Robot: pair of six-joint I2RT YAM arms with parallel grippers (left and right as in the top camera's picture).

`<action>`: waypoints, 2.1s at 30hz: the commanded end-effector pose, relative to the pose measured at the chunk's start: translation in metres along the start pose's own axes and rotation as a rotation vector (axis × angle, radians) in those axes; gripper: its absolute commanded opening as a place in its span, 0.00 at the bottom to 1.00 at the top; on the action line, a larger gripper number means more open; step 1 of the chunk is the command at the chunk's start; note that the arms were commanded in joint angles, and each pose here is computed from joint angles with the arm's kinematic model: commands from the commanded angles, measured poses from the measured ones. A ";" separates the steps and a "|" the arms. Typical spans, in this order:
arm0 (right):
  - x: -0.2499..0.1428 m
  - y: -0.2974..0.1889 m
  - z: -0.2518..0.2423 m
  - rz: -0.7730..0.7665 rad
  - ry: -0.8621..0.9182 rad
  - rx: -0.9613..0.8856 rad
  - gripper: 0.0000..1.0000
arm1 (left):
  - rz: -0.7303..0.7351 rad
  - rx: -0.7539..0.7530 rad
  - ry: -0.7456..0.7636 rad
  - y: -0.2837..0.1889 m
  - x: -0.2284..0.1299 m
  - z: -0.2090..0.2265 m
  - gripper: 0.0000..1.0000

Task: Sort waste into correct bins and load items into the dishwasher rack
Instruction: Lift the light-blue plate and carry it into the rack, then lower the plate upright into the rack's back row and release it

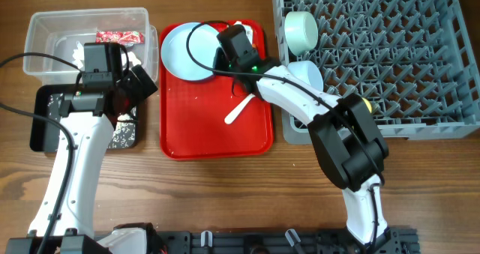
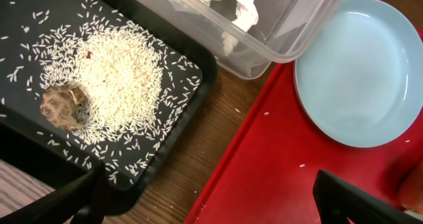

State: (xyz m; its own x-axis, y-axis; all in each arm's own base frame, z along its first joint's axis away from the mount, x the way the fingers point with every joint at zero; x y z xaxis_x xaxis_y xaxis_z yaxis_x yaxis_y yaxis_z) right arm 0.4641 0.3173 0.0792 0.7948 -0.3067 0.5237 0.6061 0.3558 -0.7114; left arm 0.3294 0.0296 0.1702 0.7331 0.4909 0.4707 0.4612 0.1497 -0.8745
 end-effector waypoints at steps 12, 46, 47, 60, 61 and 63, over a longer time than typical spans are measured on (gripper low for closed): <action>-0.042 0.049 -0.042 0.076 0.033 -0.102 0.12 | -0.022 0.010 -0.023 -0.004 0.004 0.003 1.00; 0.203 -0.348 -0.121 -0.464 -0.380 -0.916 0.04 | -0.022 0.010 -0.023 -0.004 0.004 0.003 1.00; 0.206 -0.352 -0.123 -0.482 -0.372 -0.941 0.04 | -0.022 0.010 -0.023 -0.004 0.004 0.003 1.00; 0.234 -0.344 -0.183 -0.486 -0.295 -1.021 0.04 | -0.022 0.010 -0.023 -0.004 0.004 0.003 1.00; 0.233 -0.333 -0.187 -0.457 -0.316 -1.027 0.04 | -0.022 0.010 -0.023 -0.004 0.004 0.003 1.00; 0.233 -0.308 -0.195 -0.399 -0.359 -1.052 0.05 | -0.022 0.010 -0.023 -0.004 0.004 0.003 1.00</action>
State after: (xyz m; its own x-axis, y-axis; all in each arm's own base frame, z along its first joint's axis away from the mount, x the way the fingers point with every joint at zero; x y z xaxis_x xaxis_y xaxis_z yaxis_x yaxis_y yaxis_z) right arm 0.4347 -0.0421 0.3645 0.5372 0.0468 0.8422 0.6395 -0.6737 -0.3704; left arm 0.3294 0.0296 0.1702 0.7329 0.4913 0.4707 0.4612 0.1497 -0.8745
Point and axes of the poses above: each gripper's point midway between its finger pads, its own y axis out along the fingers, its own z axis along the line the jaws close on, x = y × z, the point moved 2 cm from there along -y, back along the fingers, and after that the axes turned 5 degrees about y, right-handed, at the moved point
